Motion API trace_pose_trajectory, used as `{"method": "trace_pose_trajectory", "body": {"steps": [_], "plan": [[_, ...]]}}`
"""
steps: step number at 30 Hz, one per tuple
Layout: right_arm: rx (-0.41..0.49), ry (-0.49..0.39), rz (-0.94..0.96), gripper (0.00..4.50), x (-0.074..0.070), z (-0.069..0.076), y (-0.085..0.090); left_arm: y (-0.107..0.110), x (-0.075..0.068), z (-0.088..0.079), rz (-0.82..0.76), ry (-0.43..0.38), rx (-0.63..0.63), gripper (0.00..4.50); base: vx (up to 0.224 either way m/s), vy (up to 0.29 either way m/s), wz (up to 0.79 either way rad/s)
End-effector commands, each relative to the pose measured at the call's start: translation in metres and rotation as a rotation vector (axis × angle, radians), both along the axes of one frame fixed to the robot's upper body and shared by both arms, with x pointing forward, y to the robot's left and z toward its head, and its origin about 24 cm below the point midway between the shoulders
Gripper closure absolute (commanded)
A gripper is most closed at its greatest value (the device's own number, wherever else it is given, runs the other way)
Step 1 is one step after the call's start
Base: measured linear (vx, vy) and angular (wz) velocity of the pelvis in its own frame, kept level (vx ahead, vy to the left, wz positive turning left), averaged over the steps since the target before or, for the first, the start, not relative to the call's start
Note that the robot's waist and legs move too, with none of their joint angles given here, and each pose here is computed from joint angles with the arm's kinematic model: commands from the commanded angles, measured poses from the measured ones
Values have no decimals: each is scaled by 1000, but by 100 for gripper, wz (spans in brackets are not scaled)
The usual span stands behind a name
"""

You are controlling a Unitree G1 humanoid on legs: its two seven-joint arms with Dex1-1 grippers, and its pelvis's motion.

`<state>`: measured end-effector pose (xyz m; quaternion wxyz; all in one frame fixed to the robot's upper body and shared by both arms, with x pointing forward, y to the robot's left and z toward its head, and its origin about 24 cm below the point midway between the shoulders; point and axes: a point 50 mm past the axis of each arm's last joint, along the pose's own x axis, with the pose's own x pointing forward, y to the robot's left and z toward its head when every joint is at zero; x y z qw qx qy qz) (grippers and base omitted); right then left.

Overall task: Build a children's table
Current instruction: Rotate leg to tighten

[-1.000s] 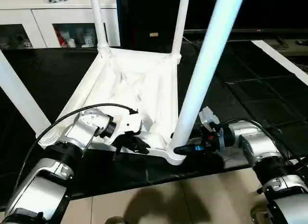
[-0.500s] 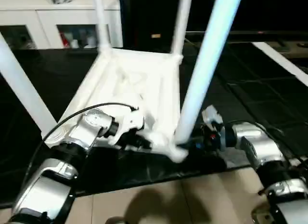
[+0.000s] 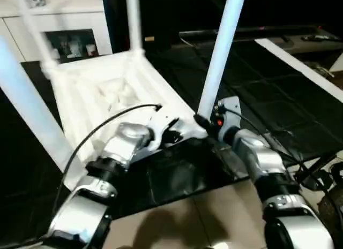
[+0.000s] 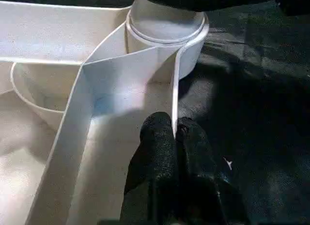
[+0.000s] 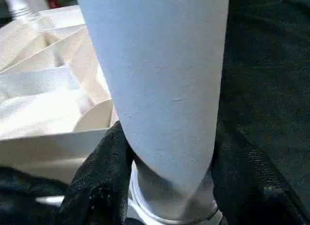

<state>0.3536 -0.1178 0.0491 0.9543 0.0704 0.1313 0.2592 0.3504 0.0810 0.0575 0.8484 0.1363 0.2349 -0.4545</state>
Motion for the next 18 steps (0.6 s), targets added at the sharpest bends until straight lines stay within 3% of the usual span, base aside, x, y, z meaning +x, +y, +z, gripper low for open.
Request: {"method": "trace_pose_trajectory", "body": {"steps": [1, 7, 8, 11, 17, 18], "plan": [[27, 69, 163, 179, -15, -17, 36, -19, 5, 27, -72, -109, -52, 450, 0, 0, 0], [-32, 10, 207, 128, -17, -17, 24, -4, 1, 22, -123, -102, -32, 450, 0, 0, 0], [-36, -2, 224, 103, -18, -17, 19, -1, 1, 21, -131, -101, -26, 450, 0, 0, 0], [-14, -83, 313, 82, -23, -8, -7, 15, -3, 17, -220, -90, -5, 450, 0, 0, 0], [-23, -119, 515, 38, -35, 1, -31, 29, -11, 16, -376, -72, 5, 450, 0, 0, 0], [-27, -116, 604, 29, -40, 6, -40, 35, -16, 15, -459, -50, 30, 450, 0, 0, 0]]}}
